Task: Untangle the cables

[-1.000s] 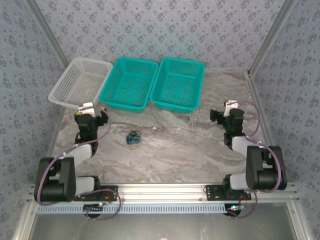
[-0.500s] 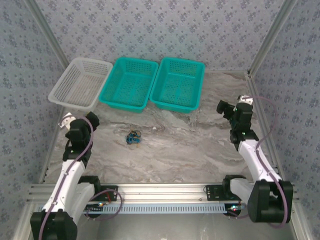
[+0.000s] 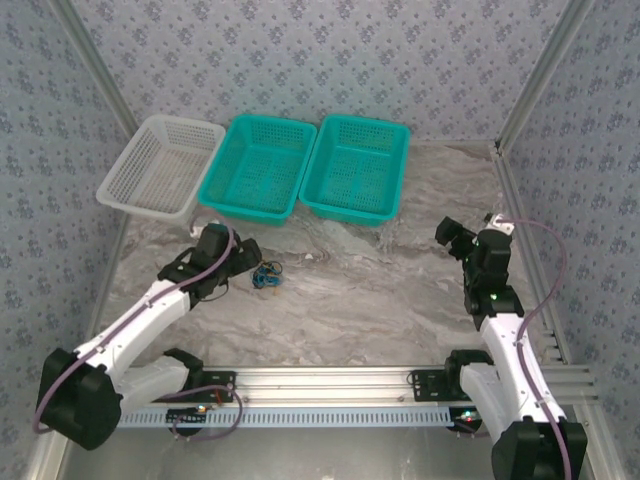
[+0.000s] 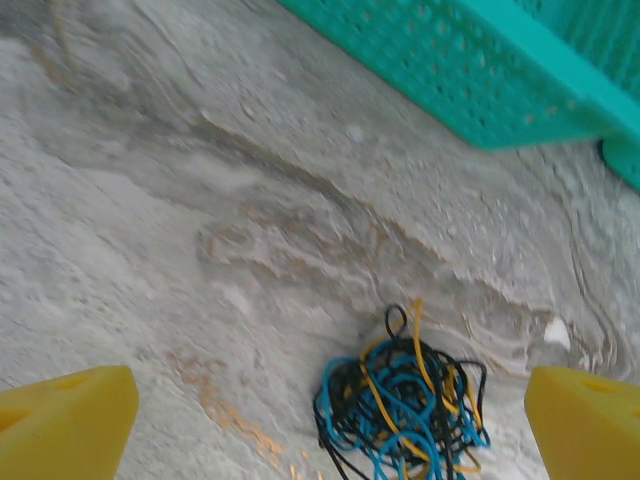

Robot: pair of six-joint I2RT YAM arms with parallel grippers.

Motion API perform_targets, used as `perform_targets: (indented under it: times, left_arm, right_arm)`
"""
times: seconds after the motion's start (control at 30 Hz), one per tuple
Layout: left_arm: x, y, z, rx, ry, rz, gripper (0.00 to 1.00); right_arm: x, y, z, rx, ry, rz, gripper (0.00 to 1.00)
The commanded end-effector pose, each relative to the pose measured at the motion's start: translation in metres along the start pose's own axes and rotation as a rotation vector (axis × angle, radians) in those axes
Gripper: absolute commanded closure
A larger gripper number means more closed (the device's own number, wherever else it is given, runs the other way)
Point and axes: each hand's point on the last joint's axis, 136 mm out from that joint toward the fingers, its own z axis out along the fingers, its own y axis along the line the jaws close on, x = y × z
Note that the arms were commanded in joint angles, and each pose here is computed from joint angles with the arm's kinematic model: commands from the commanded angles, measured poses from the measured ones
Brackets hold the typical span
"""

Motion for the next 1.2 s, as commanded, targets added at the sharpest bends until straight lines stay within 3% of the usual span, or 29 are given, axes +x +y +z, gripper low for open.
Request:
perform_targets:
  times: [0.0, 0.3, 0.5, 0.63, 0.83, 1.17]
  left_arm:
    - [0.017, -0.011, -0.004, -0.004, 0.086, 0.043, 0.01]
    - [0.049, -0.030, 0.008, -0.044, 0.231, 0.182, 0.02]
    - [0.058, -0.040, 0.023, -0.039, 0.271, 0.197, 0.06]
    - [0.062, -0.043, 0.033, -0.047, 0.293, 0.207, 0.12]
    - [0.070, -0.049, 0.044, -0.056, 0.342, 0.229, 0.34]
    - [0.085, -0.065, 0.054, -0.008, 0.392, 0.265, 0.78]
  right_arm:
    - [0.015, -0.005, 0.001, 0.003, 0.042, 0.031, 0.00]
    - [0.018, -0.015, 0.003, 0.044, 0.033, 0.053, 0.00]
    - [0.020, -0.029, 0.003, 0.111, 0.018, 0.055, 0.00]
    - [0.025, -0.031, 0.005, 0.130, 0.079, 0.028, 0.00]
    - [0.026, -0.019, 0.004, 0.081, 0.148, -0.047, 0.00]
    - [0.033, 0.009, 0.005, -0.073, 0.208, -0.028, 0.00]
